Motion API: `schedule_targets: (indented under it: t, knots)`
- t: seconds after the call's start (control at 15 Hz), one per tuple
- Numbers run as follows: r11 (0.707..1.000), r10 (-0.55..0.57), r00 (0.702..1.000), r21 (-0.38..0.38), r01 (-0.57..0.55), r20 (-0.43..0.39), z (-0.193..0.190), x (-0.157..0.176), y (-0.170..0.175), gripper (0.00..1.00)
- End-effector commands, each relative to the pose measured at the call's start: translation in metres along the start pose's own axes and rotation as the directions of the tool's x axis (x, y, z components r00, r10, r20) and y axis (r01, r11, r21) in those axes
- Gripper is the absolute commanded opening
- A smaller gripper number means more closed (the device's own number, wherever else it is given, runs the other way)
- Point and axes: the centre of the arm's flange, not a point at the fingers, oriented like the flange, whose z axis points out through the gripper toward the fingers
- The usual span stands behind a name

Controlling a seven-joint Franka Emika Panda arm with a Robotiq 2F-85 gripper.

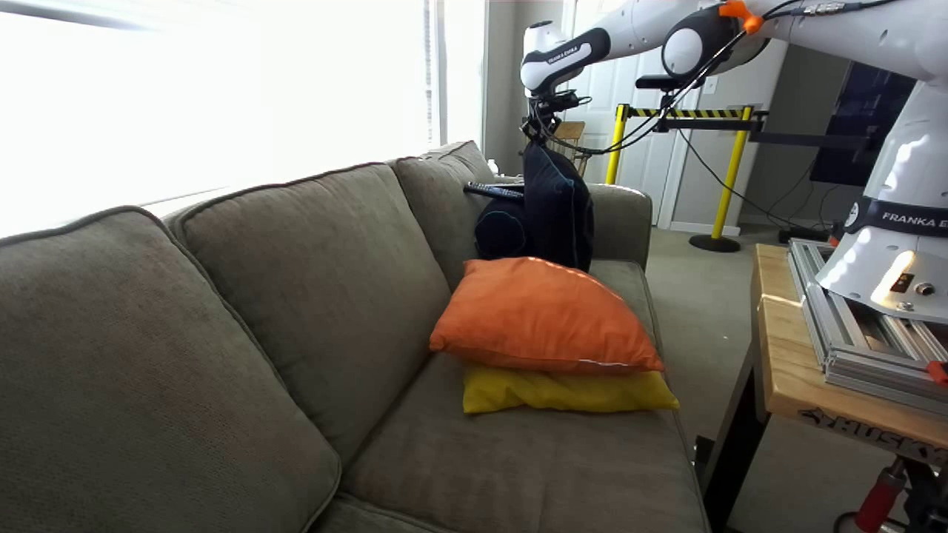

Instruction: Move the blue pillow to the right.

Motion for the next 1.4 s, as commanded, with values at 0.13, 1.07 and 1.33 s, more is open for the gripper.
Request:
schedule_targets:
  t: [0.13,1.07,1.33]
  knots:
    - [1.000,-0.028,0.984,-0.006,0.030,0.177,-0.007,-0.012,0.009,0.03]
    - [0.985,0.149,0.767,-0.160,-0.061,0.624,-0.056,0.002,0.084,0.03]
    - [0.984,0.167,0.755,-0.151,-0.091,0.634,-0.063,0.005,0.097,0.03]
